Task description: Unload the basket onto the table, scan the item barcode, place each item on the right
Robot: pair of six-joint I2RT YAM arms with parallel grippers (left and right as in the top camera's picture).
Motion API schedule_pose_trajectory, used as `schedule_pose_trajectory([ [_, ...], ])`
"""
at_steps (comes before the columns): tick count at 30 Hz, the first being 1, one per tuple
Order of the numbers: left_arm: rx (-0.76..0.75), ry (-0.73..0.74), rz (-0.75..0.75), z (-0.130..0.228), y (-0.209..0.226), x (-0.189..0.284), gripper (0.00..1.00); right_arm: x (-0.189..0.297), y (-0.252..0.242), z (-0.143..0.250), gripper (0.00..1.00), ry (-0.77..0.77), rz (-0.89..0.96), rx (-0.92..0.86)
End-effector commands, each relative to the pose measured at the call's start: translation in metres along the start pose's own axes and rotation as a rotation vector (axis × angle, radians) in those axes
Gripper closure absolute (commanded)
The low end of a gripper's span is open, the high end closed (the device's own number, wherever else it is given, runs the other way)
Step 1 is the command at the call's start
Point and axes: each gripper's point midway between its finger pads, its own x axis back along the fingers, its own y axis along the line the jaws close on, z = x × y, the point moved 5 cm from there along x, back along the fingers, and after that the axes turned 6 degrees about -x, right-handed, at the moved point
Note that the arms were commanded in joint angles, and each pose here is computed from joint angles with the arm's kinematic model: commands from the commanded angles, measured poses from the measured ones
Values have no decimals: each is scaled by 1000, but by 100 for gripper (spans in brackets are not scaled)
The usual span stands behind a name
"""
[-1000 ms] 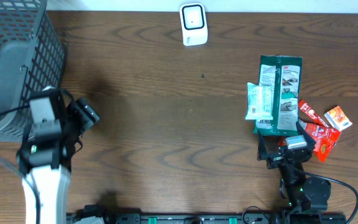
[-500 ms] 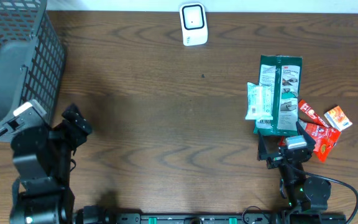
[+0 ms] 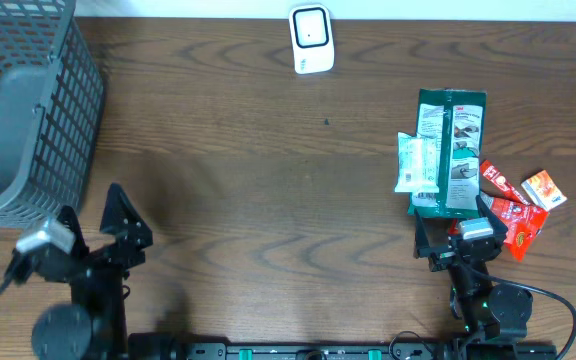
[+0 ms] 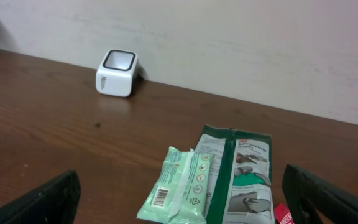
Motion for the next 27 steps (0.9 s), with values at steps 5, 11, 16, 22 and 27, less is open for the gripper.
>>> schedule_pose_trajectory([
  [5,32,-204,83,-12,-2,21,15,0,1,0,1,-2,-9,15],
  [11,57,-305,136,-11,-5,17,15,0,1,0,1,-2,-9,15],
  [16,70,-383,193,-3,-8,8,15,0,1,0,1,-2,-9,15],
  [22,92,-511,264,7,-8,4,15,0,1,0,1,-2,-9,15],
  [27,91,-507,262,25,-3,-4,15,0,1,0,1,-2,-9,15],
])
